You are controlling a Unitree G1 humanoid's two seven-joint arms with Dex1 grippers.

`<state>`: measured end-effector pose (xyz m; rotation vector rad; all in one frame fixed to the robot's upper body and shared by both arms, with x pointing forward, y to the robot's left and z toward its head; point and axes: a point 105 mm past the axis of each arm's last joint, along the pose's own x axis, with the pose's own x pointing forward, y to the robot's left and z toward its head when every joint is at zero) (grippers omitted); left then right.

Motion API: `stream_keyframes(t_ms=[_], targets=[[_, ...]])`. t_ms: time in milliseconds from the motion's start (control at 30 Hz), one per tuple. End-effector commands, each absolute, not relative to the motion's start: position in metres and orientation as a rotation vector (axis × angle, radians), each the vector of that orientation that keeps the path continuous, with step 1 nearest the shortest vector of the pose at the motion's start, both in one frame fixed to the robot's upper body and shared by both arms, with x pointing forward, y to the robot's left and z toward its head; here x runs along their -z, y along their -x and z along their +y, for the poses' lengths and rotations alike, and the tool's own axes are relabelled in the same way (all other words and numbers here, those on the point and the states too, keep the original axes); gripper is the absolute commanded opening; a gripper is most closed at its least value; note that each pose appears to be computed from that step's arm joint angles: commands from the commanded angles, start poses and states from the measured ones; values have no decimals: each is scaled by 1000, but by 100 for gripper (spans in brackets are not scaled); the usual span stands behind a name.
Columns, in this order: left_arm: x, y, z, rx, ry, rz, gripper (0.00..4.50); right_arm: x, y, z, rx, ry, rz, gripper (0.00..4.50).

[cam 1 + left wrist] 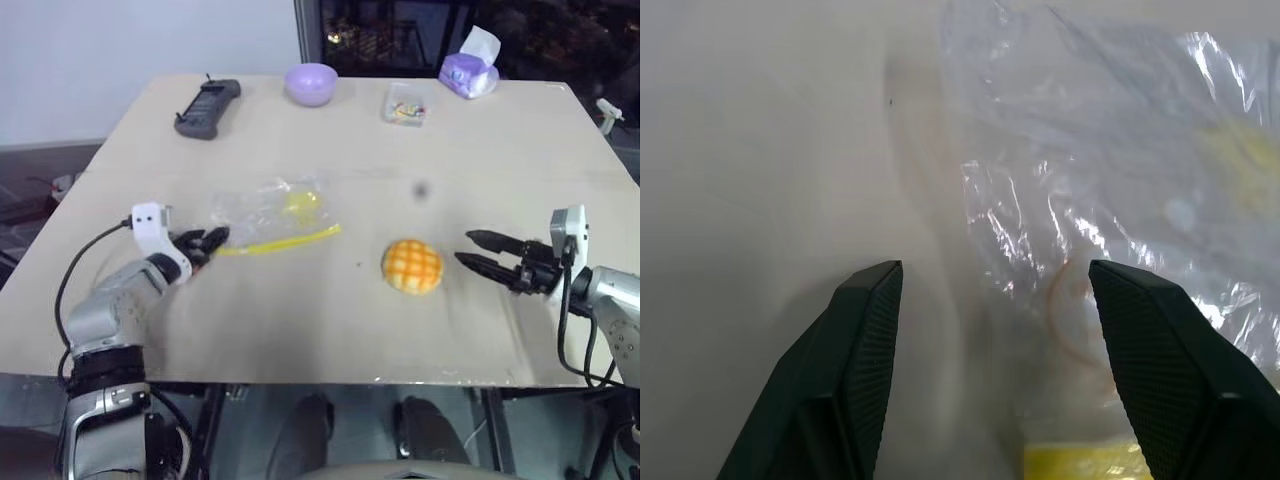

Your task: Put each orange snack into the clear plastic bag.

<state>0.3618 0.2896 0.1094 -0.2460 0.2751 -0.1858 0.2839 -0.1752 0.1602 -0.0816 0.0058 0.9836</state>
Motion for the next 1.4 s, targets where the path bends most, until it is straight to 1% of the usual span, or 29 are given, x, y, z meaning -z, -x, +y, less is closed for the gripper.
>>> stream_keyframes(t_ms=[33, 167, 267, 300, 333, 400, 433, 467, 600, 733, 800, 867, 1033, 1233, 1400], targets=[[-75, -361, 258, 302, 390, 415, 316, -170, -281, -170, -990, 97, -46, 233], [-72, -361, 249, 349, 439, 445, 316, -172, -279, -168, -990, 95, -61, 233], [-72, -361, 245, 368, 500, 459, 239, -172, -278, -167, -989, 94, -63, 233], [-73, -361, 244, 374, 517, 461, 201, -172, -278, -166, -988, 94, -63, 233], [-74, -361, 244, 377, 528, 462, 142, -172, -278, -166, -987, 94, -63, 233], [-74, -360, 243, 381, 549, 469, 58, -172, -278, -166, -986, 94, -61, 233], [-75, -359, 241, 391, 563, 473, 51, -171, -277, -166, -986, 94, -60, 233], [-75, -358, 240, 398, 572, 475, 10, -171, -278, -165, -986, 93, -60, 233], [-80, -349, 227, 461, 629, 483, 10, -170, -278, -161, -995, 93, -57, 233], [-101, -344, 212, 545, 767, 435, 10, -160, -283, -149, -1000, 211, -28, 233], [-117, -340, 200, 605, 876, 408, 10, -149, -295, -134, -982, 408, -47, 233], [-129, -335, 188, 664, 951, 400, 10, -146, -304, -119, -979, 529, -93, 233], [-144, -328, 174, 702, 1046, 384, 10, -148, -322, -99, -963, 658, -204, 233], [-161, -318, 157, 755, 1115, 340, 10, -124, -346, -72, -1001, 946, -261, 233], [-164, -310, 152, 763, 1140, 342, 10, -128, -365, -48, -995, 991, -327, 233]])
